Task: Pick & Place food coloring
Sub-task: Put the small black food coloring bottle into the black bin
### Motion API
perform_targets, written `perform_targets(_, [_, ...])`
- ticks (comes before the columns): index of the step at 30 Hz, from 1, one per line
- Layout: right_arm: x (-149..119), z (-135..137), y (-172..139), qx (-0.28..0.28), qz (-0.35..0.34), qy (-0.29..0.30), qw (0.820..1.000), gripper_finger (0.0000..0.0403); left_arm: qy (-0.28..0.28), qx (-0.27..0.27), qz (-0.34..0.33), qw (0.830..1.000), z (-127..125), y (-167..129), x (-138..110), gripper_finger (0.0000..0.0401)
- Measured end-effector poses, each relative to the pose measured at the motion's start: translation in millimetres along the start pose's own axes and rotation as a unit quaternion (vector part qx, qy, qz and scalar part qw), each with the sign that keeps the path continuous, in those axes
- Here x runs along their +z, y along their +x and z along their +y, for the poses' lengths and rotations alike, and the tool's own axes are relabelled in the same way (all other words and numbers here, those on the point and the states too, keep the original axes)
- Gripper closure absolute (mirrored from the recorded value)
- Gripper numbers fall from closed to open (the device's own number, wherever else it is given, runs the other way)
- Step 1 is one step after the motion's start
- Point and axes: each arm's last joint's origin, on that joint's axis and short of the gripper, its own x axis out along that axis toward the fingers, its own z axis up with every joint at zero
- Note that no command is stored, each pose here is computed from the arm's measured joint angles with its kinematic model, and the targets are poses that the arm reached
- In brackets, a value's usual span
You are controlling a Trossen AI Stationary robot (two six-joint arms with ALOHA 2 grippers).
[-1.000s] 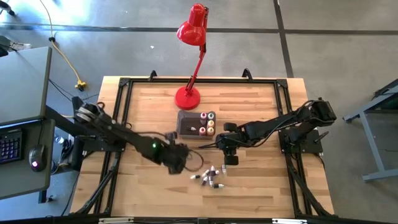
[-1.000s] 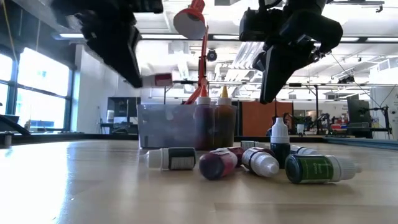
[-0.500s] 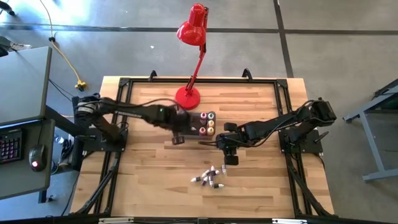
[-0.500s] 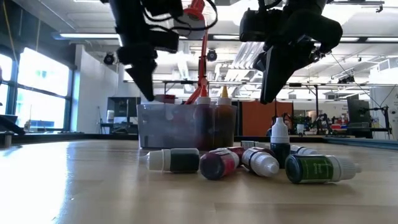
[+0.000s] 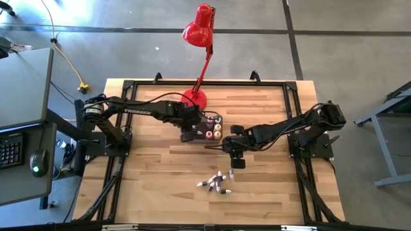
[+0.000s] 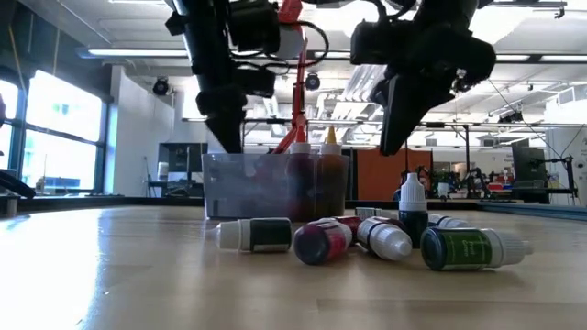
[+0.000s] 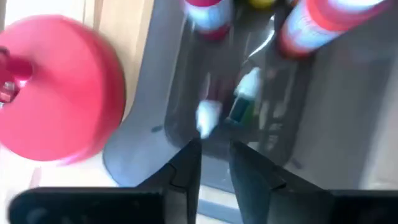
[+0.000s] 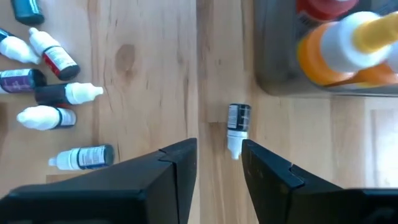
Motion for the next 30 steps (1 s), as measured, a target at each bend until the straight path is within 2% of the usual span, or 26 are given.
perform_targets(2, [0,1,5,-0.003,0.004,0.002,1.0,0.0275,-0.002,-0.002,-0.019,1.0,-1,-2,4,0.0312])
perform_targets(5, [-1,2,14,-0.006,0.018,0.003,1.0,0.0258,-0.005,-0.005,-0.007,1.0,-1,-5,3,0.0306])
perform_targets(11, [-3,1,31,-0.013,0.042,-0.012,0.999,0.0212,-0.018,-0.003,-0.011,1.0,5,-32,17,0.0305])
perform_targets(16, [-5,-9,47,-0.023,0.066,0.009,0.998,0.0193,-0.022,-0.015,-0.027,0.999,9,-57,31,0.0304])
perform_targets(23, [-8,-29,68,-0.033,0.098,0.037,0.994,0.0203,-0.038,-0.016,-0.055,0.998,15,-90,46,0.0304])
perform_targets(30, [-8,-37,71,-0.017,0.103,0.041,0.994,0.0247,-0.04,-0.017,-0.069,0.997,18,-107,52,0.0304])
